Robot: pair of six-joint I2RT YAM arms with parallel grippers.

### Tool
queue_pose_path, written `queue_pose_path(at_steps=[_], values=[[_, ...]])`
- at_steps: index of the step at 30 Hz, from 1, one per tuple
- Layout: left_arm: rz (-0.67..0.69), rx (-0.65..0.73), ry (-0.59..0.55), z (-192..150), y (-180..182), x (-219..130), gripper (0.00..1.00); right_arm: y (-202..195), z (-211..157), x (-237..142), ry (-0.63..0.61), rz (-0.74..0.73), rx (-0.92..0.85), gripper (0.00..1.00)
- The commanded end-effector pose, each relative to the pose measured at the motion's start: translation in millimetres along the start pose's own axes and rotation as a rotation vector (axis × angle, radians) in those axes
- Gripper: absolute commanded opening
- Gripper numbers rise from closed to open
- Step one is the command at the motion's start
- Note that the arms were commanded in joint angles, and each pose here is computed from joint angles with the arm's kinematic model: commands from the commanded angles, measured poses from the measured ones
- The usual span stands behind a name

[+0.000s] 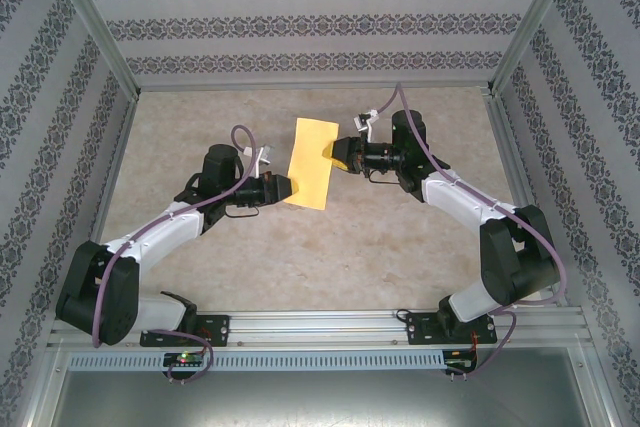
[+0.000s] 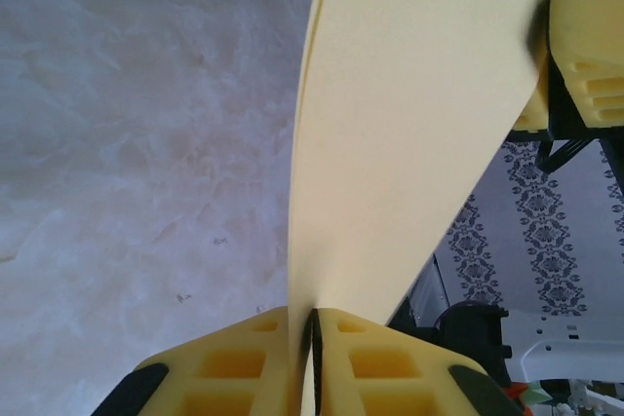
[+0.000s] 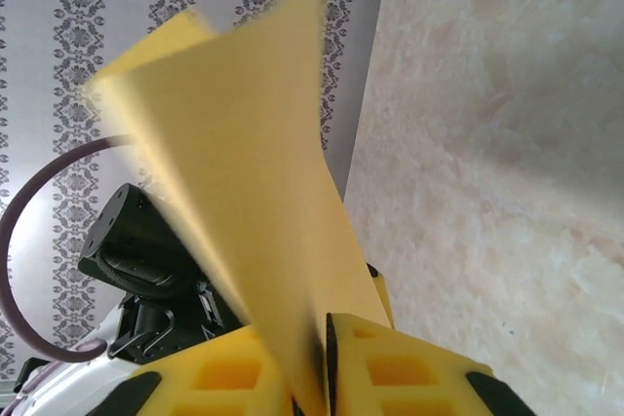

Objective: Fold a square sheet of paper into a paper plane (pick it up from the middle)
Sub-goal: First fold the square sheet of paper in half.

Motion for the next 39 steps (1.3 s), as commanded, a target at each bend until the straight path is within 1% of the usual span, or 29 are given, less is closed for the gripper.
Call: queue_pose_path(at_steps=[1,9,12,19,24,27,32,39], values=[[-0.057,0.04,-0.061,18,-20,-8,0.15,4,1,2,0.006,0.017,-0.044,0.22],[-0.116,0.024,-0.111,28,-32,-11,0.15,-8,-8,10,0.017,-0.001,-0.042,0.33],[-0.117,0.017,-0.117,28,-33,-12,0.15,-12,-9,11,0.014,0.012,-0.031,0.33],[-0.089,-0.006,-0.17,30,-28,-14,0.14,-18,-12,11,-0.004,0.018,-0.013,0.33],[-0.067,-0.03,-0.213,32,-24,-16,0.13,-17,-16,11,-0.025,0.024,-0.007,0.34],[-0.059,-0.038,-0.214,31,-22,-15,0.13,-15,-18,13,-0.035,0.031,-0.003,0.33],[-0.038,-0.048,-0.227,30,-19,-16,0.12,-12,-20,16,-0.048,0.045,0.0,0.27],[-0.011,-0.064,-0.266,28,-15,-20,0.08,-18,-23,15,-0.084,0.054,0.027,0.24]])
Point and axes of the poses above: each hand's point on the last joint's axis, 136 mm out from that joint toward the fingers, its own x axis out along the fingers, its own y axis along the line the jaws close on, z = x × y, the point moved 6 cm from there along -x, back along the fingers, and after that the axes turned 5 degrees about x, right-handed, at the moved point
